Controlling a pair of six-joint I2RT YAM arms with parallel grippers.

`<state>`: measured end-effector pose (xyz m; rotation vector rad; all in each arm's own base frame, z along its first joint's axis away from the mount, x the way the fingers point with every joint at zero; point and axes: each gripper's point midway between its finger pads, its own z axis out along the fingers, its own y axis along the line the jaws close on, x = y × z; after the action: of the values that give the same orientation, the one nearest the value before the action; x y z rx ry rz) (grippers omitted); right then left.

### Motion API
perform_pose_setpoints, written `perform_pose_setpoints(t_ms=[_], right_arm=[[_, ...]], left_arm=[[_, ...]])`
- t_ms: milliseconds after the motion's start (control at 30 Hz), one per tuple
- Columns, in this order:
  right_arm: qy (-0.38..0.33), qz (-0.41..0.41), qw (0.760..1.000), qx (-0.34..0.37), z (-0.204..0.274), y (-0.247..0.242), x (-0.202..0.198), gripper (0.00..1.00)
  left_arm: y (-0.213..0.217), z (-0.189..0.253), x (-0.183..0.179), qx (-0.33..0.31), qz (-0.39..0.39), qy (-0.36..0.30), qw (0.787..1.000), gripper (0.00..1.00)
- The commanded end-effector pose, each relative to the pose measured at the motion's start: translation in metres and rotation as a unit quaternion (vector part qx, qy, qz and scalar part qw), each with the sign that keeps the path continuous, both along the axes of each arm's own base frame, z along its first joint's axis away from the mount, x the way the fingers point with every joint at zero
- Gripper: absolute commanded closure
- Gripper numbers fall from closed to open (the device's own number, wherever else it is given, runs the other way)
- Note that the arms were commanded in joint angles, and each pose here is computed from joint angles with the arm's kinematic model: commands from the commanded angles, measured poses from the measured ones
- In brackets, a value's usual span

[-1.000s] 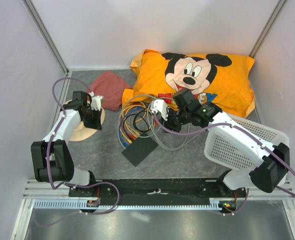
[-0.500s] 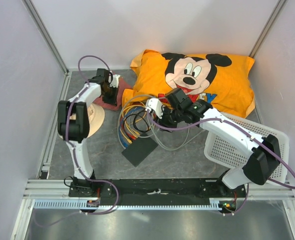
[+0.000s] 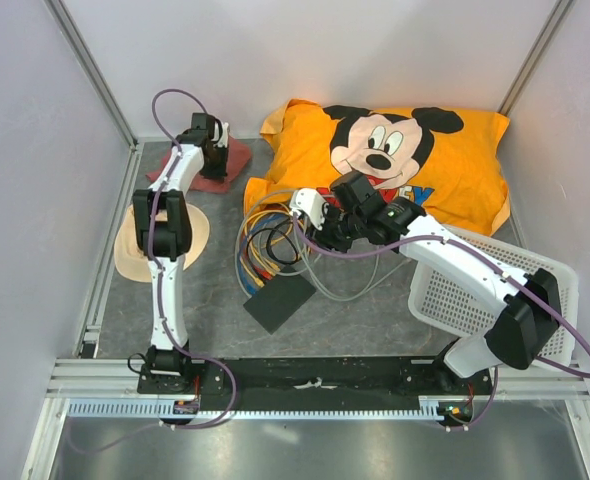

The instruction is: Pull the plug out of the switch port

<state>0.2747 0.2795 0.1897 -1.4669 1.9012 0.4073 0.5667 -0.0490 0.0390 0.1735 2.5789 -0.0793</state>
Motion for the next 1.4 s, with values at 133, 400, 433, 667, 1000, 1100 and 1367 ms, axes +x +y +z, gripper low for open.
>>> perform_pose_setpoints(t_ms=[133,400,433,667,1000,1100,1367], right_arm=[[0.01,0.031,0.999,0.034,0.004,0.012,-0.019,0.58],[0.008,0.068,0.997,0.035,0.001,0.029,-0.057,0.62],[0.008,0.074,0.997,0.03,0.0,0.03,-0.061,0.64],[0.06,0.158,0.984,-0.064,-0.055,0.038,-0.125,0.69],[0.003,-0.082,0.991,-0.108,-0.117,0.028,-0.075,1.0],[0.021,-0.081,0.992,-0.093,-0.118,0.04,-0.077,1.0],[0.007,-0.083,0.991,-0.105,-0.128,0.039,-0.072,1.0]], left_arm=[[-0.025,0.19,-0.094,-0.097,-0.023,-0.12,0.988,0.99],[-0.04,0.146,-0.265,-0.19,0.016,-0.03,0.981,0.98],[-0.045,0.14,-0.276,-0.207,0.014,-0.017,0.978,0.98],[-0.066,0.096,-0.324,-0.34,0.098,0.059,0.933,0.99],[-0.044,0.024,-0.363,-0.34,0.25,0.142,0.895,0.98],[-0.044,0.012,-0.365,-0.336,0.263,0.163,0.89,0.98],[-0.048,-0.013,-0.375,-0.322,0.276,0.222,0.878,0.98]])
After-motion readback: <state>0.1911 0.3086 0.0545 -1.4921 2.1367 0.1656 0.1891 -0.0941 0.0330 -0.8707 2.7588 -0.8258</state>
